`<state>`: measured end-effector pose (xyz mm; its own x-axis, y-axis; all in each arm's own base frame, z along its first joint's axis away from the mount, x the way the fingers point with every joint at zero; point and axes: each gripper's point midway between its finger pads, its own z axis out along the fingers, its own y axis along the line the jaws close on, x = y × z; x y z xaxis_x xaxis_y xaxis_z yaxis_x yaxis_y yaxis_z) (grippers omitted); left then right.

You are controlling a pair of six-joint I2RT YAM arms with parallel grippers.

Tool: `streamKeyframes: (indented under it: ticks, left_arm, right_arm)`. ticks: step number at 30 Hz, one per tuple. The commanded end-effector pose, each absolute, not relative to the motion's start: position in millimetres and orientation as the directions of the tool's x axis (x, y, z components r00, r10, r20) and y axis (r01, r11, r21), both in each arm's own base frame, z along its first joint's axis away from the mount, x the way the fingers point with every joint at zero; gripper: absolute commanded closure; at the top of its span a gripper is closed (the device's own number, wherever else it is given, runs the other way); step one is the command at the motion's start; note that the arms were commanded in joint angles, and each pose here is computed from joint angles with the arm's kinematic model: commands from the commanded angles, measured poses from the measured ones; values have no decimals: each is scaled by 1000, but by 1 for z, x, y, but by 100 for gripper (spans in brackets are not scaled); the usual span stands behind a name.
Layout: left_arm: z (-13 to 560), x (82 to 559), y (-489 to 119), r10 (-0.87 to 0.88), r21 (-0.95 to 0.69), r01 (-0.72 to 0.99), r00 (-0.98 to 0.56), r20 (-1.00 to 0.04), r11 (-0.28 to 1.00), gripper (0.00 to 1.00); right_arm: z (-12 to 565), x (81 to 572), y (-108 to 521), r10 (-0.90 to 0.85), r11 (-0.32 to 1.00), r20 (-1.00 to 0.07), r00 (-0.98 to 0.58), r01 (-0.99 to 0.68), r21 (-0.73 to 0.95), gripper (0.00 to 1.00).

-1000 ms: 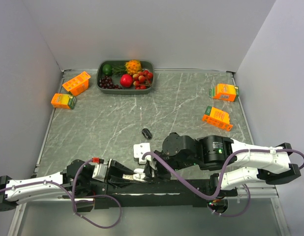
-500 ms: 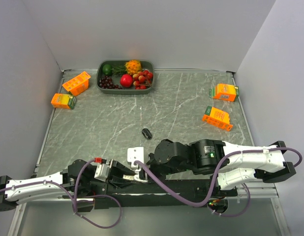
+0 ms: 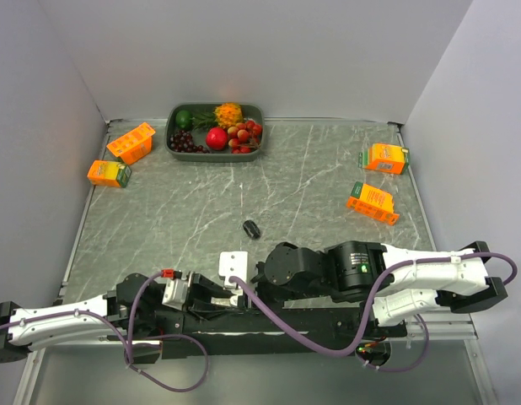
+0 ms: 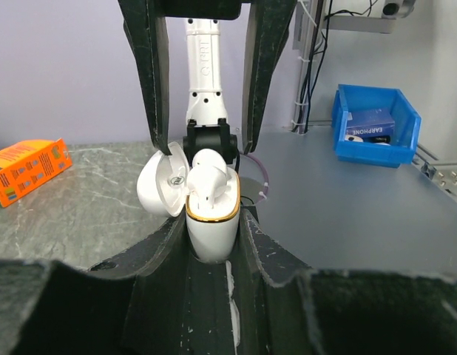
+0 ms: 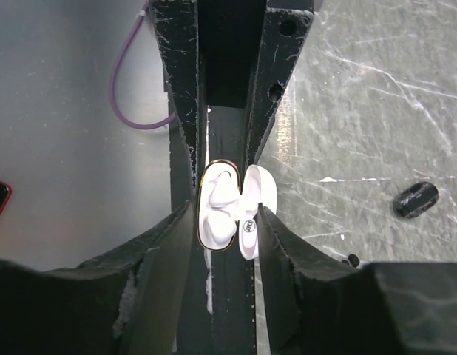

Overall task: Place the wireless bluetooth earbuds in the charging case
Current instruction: Adjust the earbud with the charging case.

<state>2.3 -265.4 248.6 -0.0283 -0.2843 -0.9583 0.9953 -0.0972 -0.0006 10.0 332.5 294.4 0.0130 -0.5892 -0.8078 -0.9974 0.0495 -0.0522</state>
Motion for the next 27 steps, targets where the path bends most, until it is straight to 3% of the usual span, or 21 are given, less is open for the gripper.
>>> streamKeyframes:
  ticks: [1,13,19,27]
  left_arm:
    - [291,-1,-258,-396,70,993,26,-918,-97,99]
    - [285,15,-264,-364,107,994,96,-927,-10,99]
    - [283,15,-265,-357,104,994,94,-929,-9,99]
    - [284,15,-265,-354,135,991,124,-927,-7,99]
  right_arm:
    - [310,31,322,-566,160,-825,-2,-981,-108,50]
    - [347,58,306,-369,329,-924,-100,-944,-29,46]
    - [341,46,314,-384,263,-918,-100,-965,-5,45]
    - [332,47,319,-421,269,-902,-99,-963,-20,43]
